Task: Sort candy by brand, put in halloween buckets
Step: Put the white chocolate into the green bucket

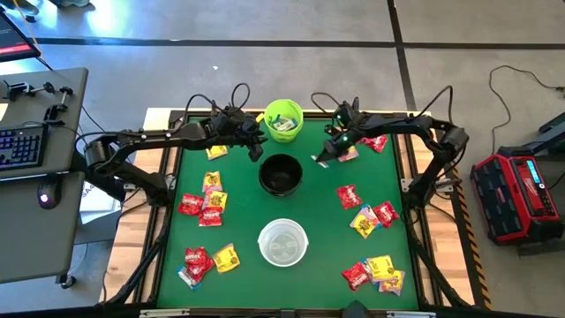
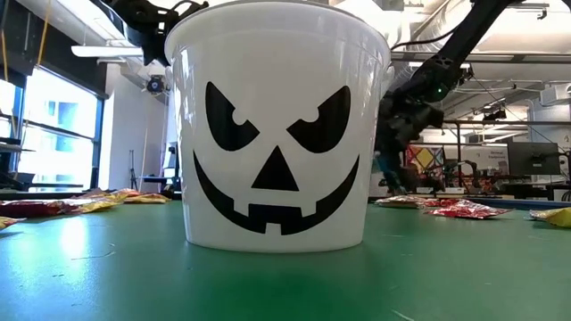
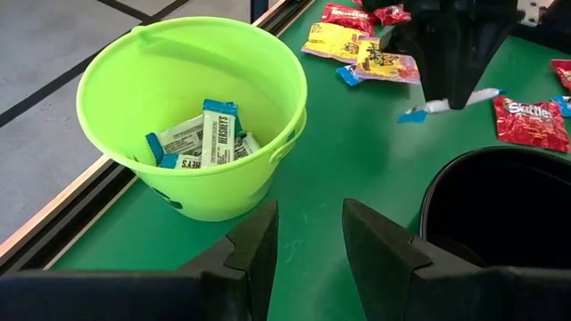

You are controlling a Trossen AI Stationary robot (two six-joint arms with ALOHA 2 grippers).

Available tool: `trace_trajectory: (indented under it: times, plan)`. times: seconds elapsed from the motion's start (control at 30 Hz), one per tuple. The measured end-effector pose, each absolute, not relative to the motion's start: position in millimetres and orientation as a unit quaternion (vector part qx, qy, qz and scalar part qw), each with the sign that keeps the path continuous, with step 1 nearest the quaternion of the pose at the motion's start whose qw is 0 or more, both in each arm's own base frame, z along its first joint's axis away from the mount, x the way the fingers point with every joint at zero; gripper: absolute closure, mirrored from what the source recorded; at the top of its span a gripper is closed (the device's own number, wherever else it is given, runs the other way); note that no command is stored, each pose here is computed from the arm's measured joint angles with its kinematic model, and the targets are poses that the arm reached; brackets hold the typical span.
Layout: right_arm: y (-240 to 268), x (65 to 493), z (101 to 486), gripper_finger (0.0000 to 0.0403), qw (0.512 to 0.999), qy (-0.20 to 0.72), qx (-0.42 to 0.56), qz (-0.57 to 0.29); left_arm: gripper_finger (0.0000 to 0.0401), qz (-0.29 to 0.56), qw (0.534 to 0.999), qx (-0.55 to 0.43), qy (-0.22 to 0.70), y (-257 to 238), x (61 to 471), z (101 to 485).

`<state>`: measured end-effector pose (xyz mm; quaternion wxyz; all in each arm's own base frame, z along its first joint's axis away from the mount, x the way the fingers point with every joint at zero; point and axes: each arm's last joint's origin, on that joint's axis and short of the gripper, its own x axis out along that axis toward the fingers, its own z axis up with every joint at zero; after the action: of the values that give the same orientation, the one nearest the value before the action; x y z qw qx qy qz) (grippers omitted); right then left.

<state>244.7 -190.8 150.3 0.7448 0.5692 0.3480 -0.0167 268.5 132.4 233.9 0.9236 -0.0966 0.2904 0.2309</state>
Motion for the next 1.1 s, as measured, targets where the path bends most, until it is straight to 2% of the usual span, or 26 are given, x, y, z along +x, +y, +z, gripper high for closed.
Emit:
trace_trajectory:
  times: [0.37,0.53,0.93,1.1]
  plan:
    - [-212.6,269.5,186.8,0.0307,0.753,0.18,0.632,0.0,0.0281,0.231,0.924,-0.097,0.291,132.4,268.5,233.8]
    - [-223.3,276.2,204.9,0.0307,0.751,0.09,0.652,-0.057,0.0281,0.231,0.924,-0.093,0.29,132.5,268.6,234.0]
    - [-248.5,295.1,248.8,0.0307,0.776,0.083,0.574,-0.249,0.0281,0.239,0.924,-0.077,0.288,133.6,268.7,235.1]
    - [-253.0,313.7,248.2,0.0307,0.77,0.103,0.572,-0.263,0.0281,0.241,0.927,-0.073,0.277,134.2,269.8,237.0]
